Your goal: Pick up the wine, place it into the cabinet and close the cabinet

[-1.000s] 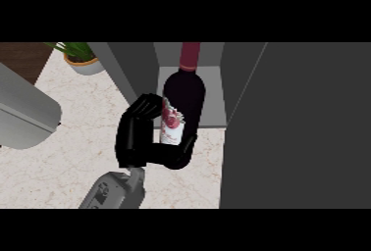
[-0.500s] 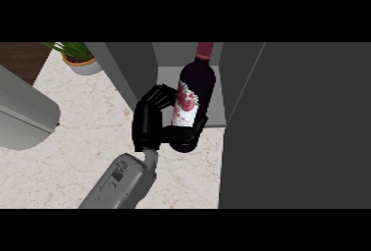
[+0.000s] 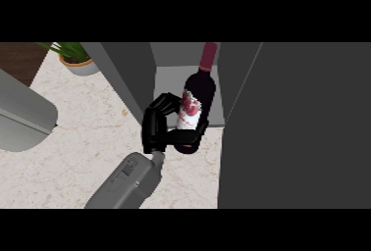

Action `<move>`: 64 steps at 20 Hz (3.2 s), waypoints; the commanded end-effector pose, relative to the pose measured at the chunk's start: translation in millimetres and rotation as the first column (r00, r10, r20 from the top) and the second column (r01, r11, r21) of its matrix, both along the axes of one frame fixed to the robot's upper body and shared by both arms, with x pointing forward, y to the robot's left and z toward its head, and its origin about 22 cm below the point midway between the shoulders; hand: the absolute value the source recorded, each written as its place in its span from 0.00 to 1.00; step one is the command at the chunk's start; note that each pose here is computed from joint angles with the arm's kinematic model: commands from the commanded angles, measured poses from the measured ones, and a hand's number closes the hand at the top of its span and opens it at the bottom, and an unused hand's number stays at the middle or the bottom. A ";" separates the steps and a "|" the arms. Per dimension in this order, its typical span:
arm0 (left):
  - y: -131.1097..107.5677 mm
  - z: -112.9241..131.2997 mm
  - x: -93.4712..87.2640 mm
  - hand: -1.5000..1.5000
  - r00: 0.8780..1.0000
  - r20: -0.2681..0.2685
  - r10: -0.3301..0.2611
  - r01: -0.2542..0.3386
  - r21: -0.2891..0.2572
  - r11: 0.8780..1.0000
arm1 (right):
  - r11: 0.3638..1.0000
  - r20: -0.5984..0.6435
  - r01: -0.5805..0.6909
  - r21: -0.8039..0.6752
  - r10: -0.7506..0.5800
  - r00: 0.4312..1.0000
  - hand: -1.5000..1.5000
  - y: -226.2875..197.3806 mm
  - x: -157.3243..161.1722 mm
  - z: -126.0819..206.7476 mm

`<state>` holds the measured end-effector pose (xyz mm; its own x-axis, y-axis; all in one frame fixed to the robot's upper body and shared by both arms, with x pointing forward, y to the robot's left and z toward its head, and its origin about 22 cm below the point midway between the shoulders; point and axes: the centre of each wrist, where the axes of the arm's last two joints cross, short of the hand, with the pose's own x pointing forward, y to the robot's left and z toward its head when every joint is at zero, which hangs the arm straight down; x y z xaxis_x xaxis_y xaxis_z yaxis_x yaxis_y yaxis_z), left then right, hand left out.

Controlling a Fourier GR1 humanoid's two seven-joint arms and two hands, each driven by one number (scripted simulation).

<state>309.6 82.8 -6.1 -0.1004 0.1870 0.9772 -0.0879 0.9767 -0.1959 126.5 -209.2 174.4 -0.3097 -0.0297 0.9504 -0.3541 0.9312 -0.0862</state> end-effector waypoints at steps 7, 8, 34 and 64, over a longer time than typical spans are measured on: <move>7.7 -25.1 13.1 1.00 0.999 -0.031 0.043 -0.046 -0.092 0.995 | 0.996 0.047 -0.066 0.066 0.063 0.997 0.00 -7.4 -43.4 30.4; 0.2 -5.9 30.0 1.00 0.999 -0.042 0.026 -0.029 -0.068 0.997 | 0.998 0.054 -0.034 0.052 0.032 0.998 0.00 -14.7 -35.6 24.9; 14.0 42.9 111.5 1.00 0.983 -0.015 0.182 -0.180 0.075 0.981 | 0.995 0.046 -0.064 0.075 0.061 0.997 0.00 -9.2 -32.7 17.8; 63.3 49.7 132.8 0.00 0.970 0.054 0.236 -0.240 0.348 0.906 | 0.992 0.051 -0.098 0.084 0.094 0.994 0.00 2.3 -30.7 8.7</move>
